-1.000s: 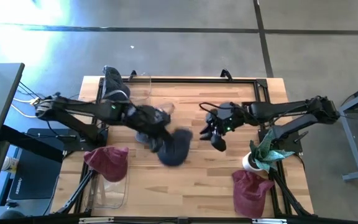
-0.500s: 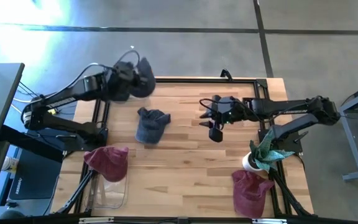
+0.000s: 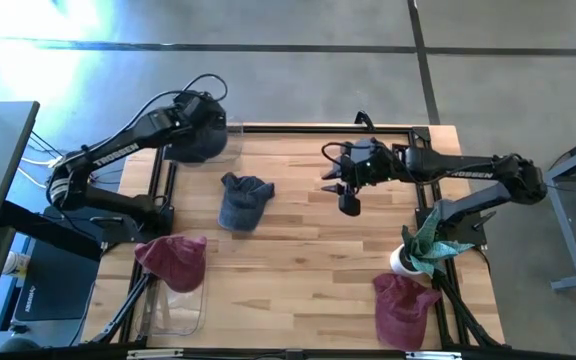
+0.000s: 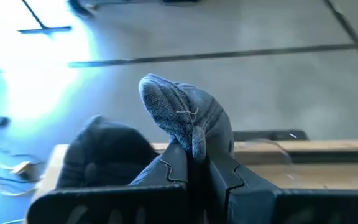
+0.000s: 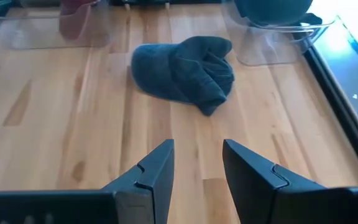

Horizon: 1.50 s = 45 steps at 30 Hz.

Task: Pick & Place hat
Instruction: Put the right blue cap into the top transparent bin

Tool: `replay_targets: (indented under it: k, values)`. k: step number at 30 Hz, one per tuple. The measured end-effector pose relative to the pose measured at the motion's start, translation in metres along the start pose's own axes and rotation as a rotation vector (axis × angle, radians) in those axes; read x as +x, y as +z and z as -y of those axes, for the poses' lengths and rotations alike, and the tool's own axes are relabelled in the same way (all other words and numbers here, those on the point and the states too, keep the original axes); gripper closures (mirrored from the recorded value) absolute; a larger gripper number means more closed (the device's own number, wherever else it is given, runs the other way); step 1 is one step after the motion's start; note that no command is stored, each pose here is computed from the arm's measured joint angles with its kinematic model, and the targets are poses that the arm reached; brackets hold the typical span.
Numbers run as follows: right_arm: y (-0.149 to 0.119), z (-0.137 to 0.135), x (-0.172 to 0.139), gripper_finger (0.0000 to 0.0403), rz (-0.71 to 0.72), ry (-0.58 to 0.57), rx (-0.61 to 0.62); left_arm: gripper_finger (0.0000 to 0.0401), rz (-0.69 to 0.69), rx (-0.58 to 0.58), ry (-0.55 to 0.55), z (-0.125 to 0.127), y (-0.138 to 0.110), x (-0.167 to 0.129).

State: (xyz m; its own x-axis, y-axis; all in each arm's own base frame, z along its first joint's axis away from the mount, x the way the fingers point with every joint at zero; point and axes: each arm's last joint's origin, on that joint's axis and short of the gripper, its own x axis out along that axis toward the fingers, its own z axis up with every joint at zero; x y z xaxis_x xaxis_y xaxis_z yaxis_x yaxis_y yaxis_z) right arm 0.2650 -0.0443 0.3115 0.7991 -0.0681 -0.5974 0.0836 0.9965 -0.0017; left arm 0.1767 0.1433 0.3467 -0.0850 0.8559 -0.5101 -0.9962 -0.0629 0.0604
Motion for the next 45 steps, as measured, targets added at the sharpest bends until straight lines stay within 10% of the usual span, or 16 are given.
replay_targets:
  k: [14,31,45]
  values:
    - [0.006,0.029,-0.003,0.0269,0.084,-0.101,0.055,0.0392,-0.102,-0.050,0.166,-0.009,-0.052,0.023]
    - [0.006,0.037,-0.005,0.0269,0.097,-0.100,0.079,0.0350,-0.127,-0.039,0.309,-0.012,-0.053,0.057]
    - [0.005,0.034,-0.004,0.0269,0.089,-0.008,0.065,0.0216,-0.167,0.027,0.078,-0.039,0.015,0.013]
